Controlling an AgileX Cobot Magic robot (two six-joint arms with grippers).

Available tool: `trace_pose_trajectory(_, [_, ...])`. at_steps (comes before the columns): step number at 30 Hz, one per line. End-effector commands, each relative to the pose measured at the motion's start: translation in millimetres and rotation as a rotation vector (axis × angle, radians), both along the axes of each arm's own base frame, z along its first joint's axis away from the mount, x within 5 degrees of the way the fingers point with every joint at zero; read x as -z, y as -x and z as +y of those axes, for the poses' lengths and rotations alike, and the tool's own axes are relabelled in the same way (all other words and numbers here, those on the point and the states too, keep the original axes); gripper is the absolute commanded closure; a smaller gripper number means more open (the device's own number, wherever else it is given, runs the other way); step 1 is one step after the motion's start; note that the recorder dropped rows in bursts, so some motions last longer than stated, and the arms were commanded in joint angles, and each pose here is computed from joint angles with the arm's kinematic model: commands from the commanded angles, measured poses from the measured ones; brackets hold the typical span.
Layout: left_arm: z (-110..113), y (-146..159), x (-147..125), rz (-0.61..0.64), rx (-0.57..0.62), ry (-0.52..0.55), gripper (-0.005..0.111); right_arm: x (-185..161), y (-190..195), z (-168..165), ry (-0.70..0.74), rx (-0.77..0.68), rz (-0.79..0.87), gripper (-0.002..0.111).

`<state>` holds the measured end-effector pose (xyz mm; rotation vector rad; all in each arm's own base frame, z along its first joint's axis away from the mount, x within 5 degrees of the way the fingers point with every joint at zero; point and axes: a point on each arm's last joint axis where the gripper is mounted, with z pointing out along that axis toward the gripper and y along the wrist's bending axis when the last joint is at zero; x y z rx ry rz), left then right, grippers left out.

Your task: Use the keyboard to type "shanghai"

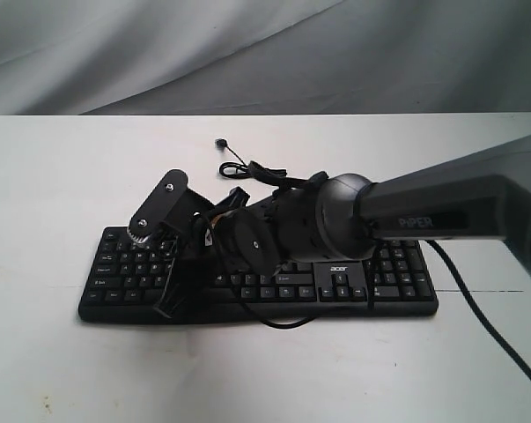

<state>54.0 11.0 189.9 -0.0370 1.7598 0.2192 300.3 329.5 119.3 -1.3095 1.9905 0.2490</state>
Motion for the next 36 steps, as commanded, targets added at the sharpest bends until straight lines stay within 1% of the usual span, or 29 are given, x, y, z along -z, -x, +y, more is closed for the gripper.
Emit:
trace_pose_trajectory(1, [-0.6,-0.1,0.4,-0.010,0.008,0.005,0.107,-3.7,-2.7,0.8,-0.008,-0.007,-0.026,0.108])
trace_pose_trajectory(5, [-0.6,-0.1,0.4,-0.010,0.008,0.005,0.107,-3.7,-2.7,0.8,-0.008,-0.007,-0.026,0.108])
trace_pose_trajectory(10, [-0.6,-0.1,0.4,-0.010,0.008,0.005,0.107,16.5,-2.5,0.5,0.023,-0.006,0.004,0.108])
trace_pose_trajectory(13, [-0.6,-0.1,0.4,-0.010,0.008,0.005,0.107,16.4,-2.7,0.6,0.021,-0.005,0.002,0.108])
trace_pose_trajectory(25, [-0.6,-0.1,0.4,-0.010,0.008,0.005,0.107,-8.3,-4.5,-0.1,-0.018,-0.005,-0.041,0.108])
trace_pose_trajectory(36, [-0.6,-0.1,0.4,-0.010,0.008,0.005,0.107,-13.7,0.8,-19.6,-0.011,0.016,-0.042,0.108])
